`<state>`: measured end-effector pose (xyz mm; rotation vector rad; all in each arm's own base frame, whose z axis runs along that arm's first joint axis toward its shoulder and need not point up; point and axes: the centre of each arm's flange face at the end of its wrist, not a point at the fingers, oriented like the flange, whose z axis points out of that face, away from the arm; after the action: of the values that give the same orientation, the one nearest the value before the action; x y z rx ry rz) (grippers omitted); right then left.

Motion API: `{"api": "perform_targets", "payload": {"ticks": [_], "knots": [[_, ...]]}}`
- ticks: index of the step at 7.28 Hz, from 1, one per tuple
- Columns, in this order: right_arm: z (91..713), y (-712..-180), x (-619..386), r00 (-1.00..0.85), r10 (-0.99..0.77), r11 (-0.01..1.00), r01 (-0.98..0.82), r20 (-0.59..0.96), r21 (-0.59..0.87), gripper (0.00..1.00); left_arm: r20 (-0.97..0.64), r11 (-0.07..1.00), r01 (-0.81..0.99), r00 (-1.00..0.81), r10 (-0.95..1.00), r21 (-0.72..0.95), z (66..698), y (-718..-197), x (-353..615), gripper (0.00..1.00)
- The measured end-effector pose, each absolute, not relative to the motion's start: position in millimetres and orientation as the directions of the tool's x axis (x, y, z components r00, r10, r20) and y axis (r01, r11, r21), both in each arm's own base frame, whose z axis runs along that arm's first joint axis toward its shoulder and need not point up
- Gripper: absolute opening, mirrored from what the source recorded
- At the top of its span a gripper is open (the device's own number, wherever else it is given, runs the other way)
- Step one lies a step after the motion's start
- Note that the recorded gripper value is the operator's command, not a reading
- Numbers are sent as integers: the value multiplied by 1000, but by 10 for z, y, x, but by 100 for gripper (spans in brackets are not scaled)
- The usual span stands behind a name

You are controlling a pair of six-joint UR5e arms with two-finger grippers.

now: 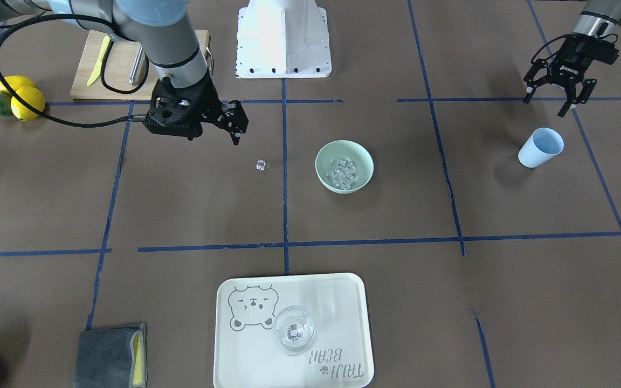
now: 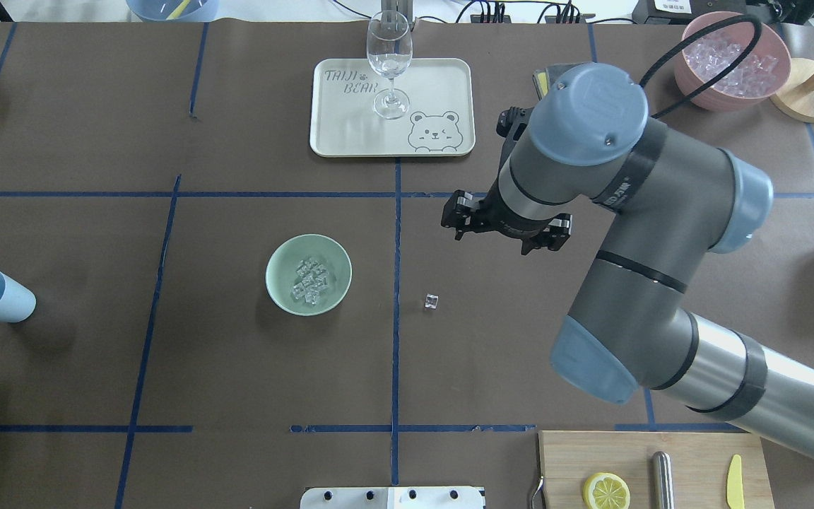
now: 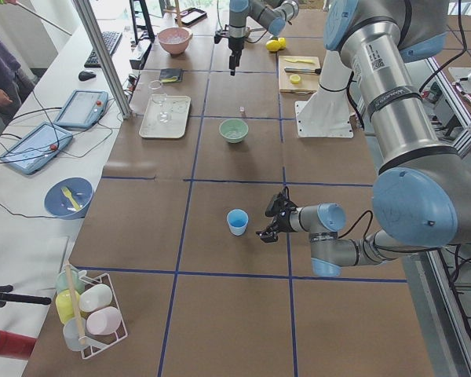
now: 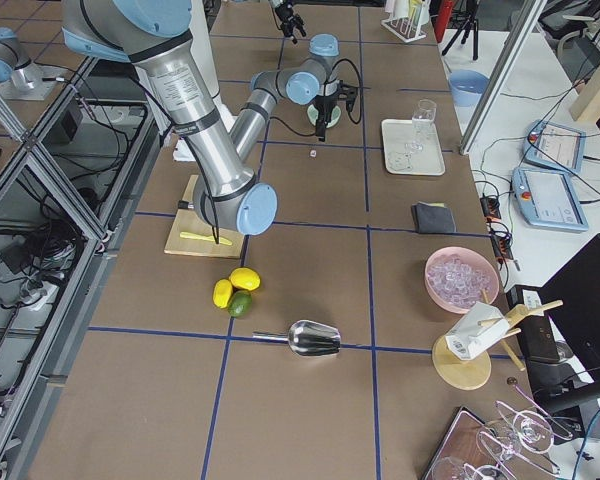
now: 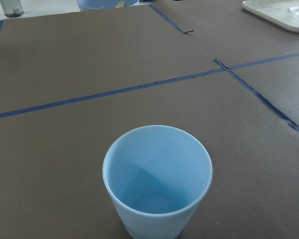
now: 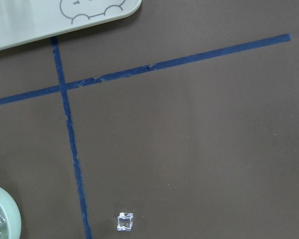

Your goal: Pour ice into bowl

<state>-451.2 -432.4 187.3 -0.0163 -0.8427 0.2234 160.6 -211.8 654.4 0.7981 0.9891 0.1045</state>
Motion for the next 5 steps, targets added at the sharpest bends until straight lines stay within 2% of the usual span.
{"api": "perform_targets", "payload": {"ticks": [3, 5], "knots": [[1828, -4360, -5241, 635, 179, 980, -178, 751, -83, 100, -745, 781, 212, 519, 420, 588, 6231, -2096, 1593, 100], [1686, -4448, -5642, 621, 175, 981, -176, 764, -82, 100, -755, 832, 172, 544, 367, 528, 5856, -2282, 1633, 100]]}}
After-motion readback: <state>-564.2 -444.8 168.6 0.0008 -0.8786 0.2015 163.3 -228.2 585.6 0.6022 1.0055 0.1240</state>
